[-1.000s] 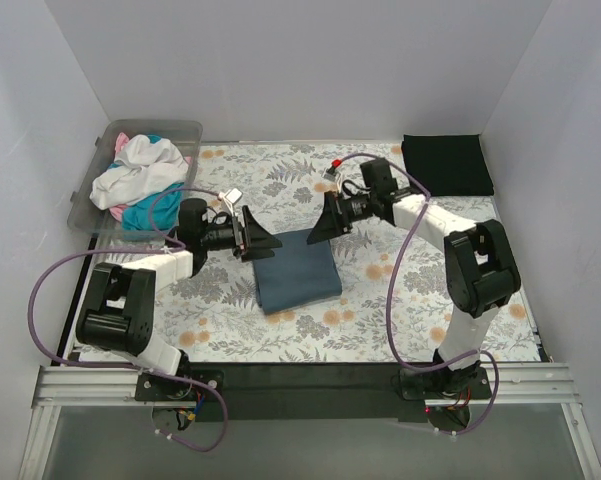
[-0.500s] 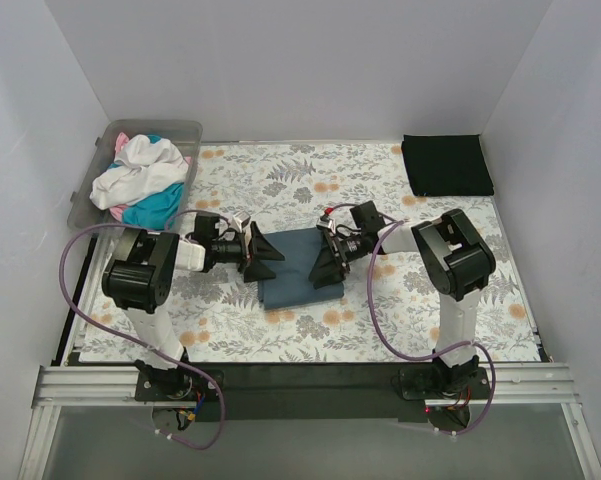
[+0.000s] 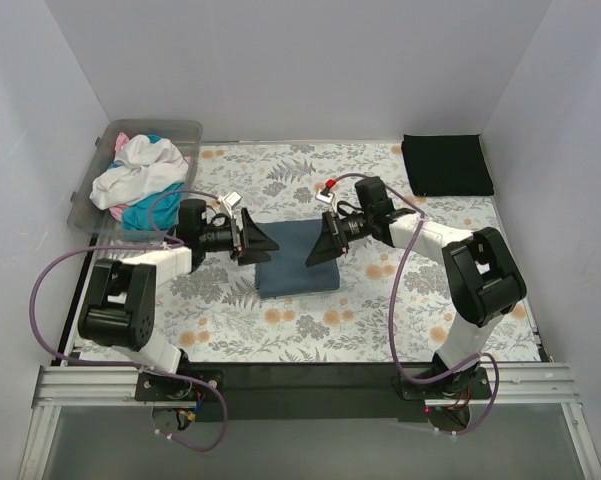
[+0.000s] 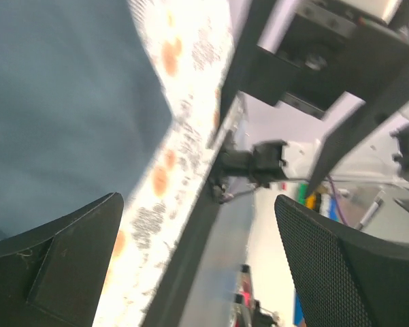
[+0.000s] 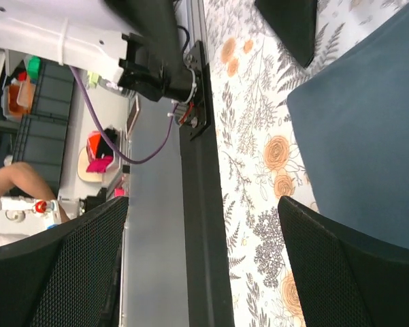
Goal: Fold and stack the t-shirts
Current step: Fold the tshirt
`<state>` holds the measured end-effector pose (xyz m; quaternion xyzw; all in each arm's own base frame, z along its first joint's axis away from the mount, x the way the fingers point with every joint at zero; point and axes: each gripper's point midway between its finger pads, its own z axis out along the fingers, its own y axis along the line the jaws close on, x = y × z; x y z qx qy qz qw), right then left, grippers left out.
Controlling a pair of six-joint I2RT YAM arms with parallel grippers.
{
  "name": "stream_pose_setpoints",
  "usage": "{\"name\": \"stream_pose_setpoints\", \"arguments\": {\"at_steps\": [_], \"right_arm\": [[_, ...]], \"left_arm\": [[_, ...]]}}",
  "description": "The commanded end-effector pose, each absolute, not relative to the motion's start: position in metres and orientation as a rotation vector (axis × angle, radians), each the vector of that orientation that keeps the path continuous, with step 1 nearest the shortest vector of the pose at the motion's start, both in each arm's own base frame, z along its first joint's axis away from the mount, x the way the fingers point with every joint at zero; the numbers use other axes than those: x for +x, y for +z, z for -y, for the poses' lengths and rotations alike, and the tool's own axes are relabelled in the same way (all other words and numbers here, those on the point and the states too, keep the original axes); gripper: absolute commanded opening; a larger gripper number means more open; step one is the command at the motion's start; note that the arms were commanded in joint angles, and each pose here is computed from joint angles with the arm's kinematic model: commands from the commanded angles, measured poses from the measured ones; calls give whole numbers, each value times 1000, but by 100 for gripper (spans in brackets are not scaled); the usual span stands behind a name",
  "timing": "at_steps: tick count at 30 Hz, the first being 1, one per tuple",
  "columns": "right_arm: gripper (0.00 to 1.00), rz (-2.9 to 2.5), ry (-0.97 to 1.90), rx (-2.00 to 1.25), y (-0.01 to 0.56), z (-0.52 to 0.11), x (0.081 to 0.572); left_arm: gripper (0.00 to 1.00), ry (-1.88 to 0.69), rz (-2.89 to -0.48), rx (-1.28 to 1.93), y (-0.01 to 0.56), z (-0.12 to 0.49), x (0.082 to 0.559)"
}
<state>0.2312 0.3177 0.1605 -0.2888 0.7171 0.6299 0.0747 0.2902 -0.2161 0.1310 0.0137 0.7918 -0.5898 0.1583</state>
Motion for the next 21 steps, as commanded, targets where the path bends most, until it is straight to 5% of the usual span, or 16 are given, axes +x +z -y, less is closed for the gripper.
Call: {"name": "stream_pose_setpoints", "arguments": {"at_steps": [1, 13, 21], "right_arm": [[98, -2197, 1920, -921, 140, -330, 202], [98, -2481, 1915, -672, 44, -309, 206], [98, -2307, 1909, -765, 103, -302, 206]], "left_arm": [[93, -1814, -2287, 16, 139, 230, 249], [90, -1662, -2588, -335, 36, 223, 237], [84, -1679, -2456, -66, 75, 214, 256]]}}
